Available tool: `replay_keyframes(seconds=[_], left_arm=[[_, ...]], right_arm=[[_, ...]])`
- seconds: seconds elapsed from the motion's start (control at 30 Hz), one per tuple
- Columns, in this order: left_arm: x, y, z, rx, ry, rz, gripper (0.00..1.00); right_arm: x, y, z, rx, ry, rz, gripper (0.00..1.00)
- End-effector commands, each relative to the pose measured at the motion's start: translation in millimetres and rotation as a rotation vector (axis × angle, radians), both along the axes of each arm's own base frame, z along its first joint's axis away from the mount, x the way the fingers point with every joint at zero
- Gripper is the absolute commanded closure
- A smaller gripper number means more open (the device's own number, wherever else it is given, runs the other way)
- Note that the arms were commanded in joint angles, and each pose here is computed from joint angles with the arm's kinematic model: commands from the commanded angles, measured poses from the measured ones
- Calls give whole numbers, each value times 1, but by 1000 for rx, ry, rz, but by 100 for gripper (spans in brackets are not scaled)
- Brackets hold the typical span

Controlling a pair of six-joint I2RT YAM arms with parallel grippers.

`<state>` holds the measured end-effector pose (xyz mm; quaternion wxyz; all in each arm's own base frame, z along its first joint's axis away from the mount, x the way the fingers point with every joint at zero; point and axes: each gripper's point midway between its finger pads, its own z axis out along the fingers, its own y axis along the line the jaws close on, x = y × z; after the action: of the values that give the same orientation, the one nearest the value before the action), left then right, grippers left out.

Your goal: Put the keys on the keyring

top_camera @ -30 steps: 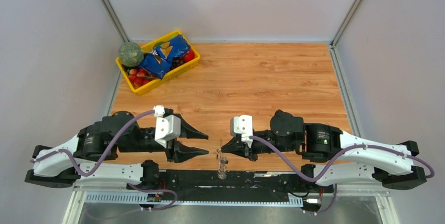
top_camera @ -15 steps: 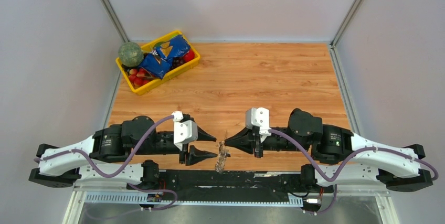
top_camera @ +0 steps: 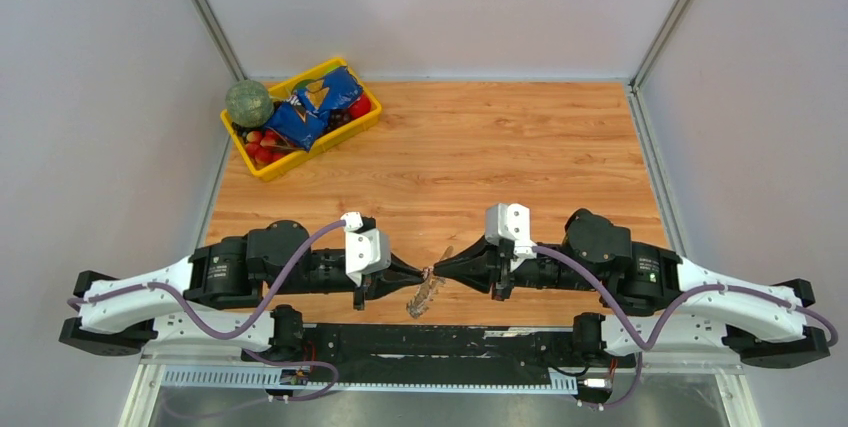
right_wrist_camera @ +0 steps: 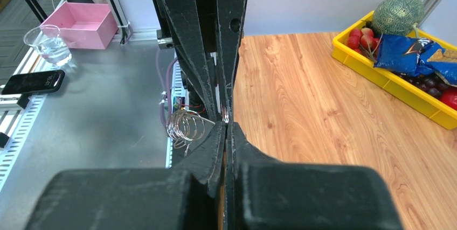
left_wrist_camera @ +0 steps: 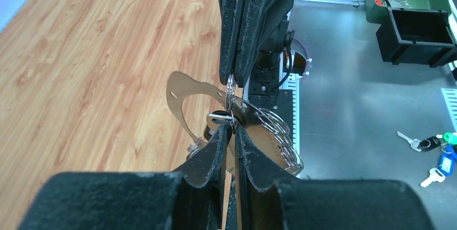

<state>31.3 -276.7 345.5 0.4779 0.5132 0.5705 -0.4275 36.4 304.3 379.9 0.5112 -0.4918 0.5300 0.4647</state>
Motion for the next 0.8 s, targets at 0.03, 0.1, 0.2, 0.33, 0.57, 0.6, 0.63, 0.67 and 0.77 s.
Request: replay_keyframes(seconds=[0.03, 0.1, 0.2, 0.33, 0.57, 0.6, 0.63, 0.67, 0.77], left_arm=[[2, -8, 14, -47, -29, -1, 90], [2, -8, 17, -59, -34, -1, 94], [0, -10, 22, -77, -36, -15, 97], [-2, -10, 29, -112, -41, -25, 99], [-1, -9, 41, -160, -51, -22, 99], [-1, -9, 43, -166, -51, -21, 99], [-1, -9, 43, -168, -51, -19, 99], [-1, -9, 44, -173, -51, -19, 99], [1, -9, 46, -179, -53, -10, 99]], right_arm=[[0, -5, 33, 144, -2, -8, 100], [1, -6, 34, 162, -2, -14, 100], [2, -8, 37, 211, -6, -22, 100], [4, -9, 40, 294, -25, -37, 100], [12, -18, 43, 478, -62, -88, 100], [16, -18, 38, 490, -60, -110, 100], [17, -21, 42, 522, -63, -119, 100], [19, -22, 41, 544, -67, -129, 100], [20, -26, 38, 585, -77, -144, 100]])
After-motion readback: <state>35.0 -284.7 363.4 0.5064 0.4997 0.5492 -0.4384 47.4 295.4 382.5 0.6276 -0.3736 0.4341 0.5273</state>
